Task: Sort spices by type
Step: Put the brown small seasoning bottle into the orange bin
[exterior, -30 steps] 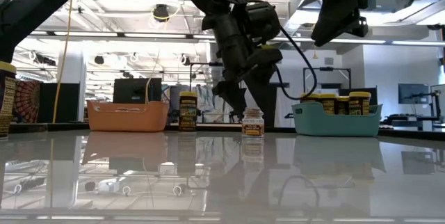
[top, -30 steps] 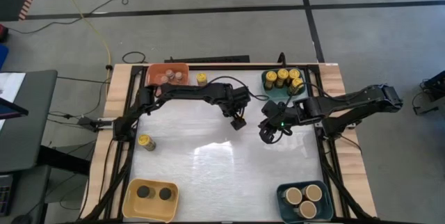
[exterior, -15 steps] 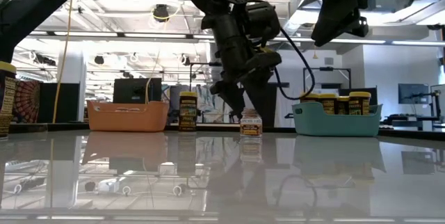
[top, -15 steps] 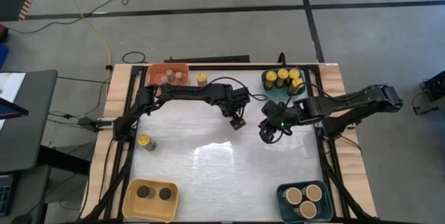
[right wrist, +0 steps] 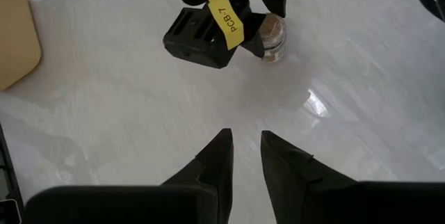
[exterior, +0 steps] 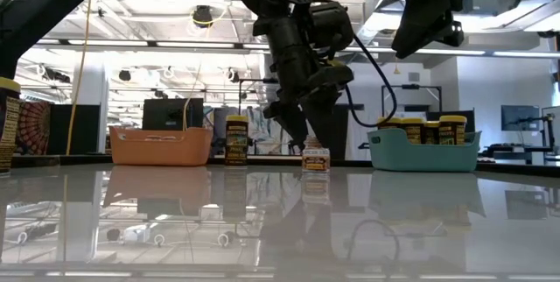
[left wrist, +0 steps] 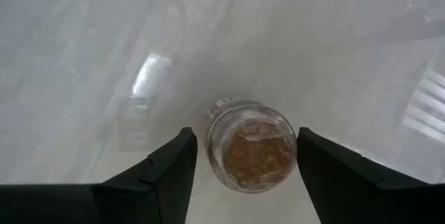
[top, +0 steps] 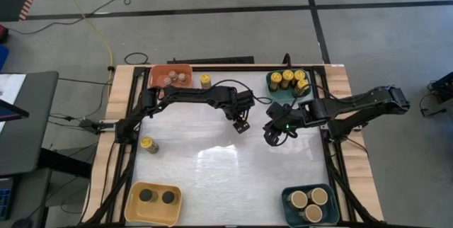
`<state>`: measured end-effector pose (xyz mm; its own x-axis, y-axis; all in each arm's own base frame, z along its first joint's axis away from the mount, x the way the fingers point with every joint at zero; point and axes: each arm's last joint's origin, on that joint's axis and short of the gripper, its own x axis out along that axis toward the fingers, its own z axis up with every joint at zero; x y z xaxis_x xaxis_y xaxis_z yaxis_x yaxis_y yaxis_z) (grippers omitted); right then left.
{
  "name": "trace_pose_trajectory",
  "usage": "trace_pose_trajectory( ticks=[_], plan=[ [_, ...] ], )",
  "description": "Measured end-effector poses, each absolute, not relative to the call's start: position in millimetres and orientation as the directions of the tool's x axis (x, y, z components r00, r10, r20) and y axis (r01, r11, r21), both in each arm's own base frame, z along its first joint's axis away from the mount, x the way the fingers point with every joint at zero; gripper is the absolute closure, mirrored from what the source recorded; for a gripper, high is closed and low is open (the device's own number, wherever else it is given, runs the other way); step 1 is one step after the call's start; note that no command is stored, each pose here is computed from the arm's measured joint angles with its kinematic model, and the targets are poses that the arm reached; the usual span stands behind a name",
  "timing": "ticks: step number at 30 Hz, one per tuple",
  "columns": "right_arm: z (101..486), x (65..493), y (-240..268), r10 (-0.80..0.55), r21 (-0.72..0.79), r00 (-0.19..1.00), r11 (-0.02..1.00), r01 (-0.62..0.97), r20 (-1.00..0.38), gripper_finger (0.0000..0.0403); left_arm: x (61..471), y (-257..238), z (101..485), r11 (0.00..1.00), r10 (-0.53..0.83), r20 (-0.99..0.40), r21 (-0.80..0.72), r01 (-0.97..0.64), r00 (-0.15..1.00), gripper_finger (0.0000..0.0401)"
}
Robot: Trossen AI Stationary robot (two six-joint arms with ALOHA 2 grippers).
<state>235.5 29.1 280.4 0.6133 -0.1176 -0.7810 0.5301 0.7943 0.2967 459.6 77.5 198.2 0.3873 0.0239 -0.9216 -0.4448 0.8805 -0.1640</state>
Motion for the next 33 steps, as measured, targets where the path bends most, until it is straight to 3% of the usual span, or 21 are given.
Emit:
trace_pose_trajectory(
  ticks=[10,19,33],
  plan=[
    [280.4,235.6,29.1,-0.118,0.296,0.614,0.795,0.53,-0.781,0.03,457.1,77.5,198.6,0.88,0.028,-0.93,-0.151,-0.451,0.367,0.0231],
    [280.4,235.5,29.2,-0.118,0.293,0.614,0.798,0.526,-0.781,0.03,440.1,76.6,204.4,0.887,0.0,-0.97,-0.112,-0.447,0.242,0.0234],
    [280.5,235.6,29.1,-0.121,0.289,0.615,0.801,0.525,-0.78,0.03,359.3,114.6,290.0,0.894,0.042,-0.965,-0.079,-0.44,0.259,0.0235]
  ],
)
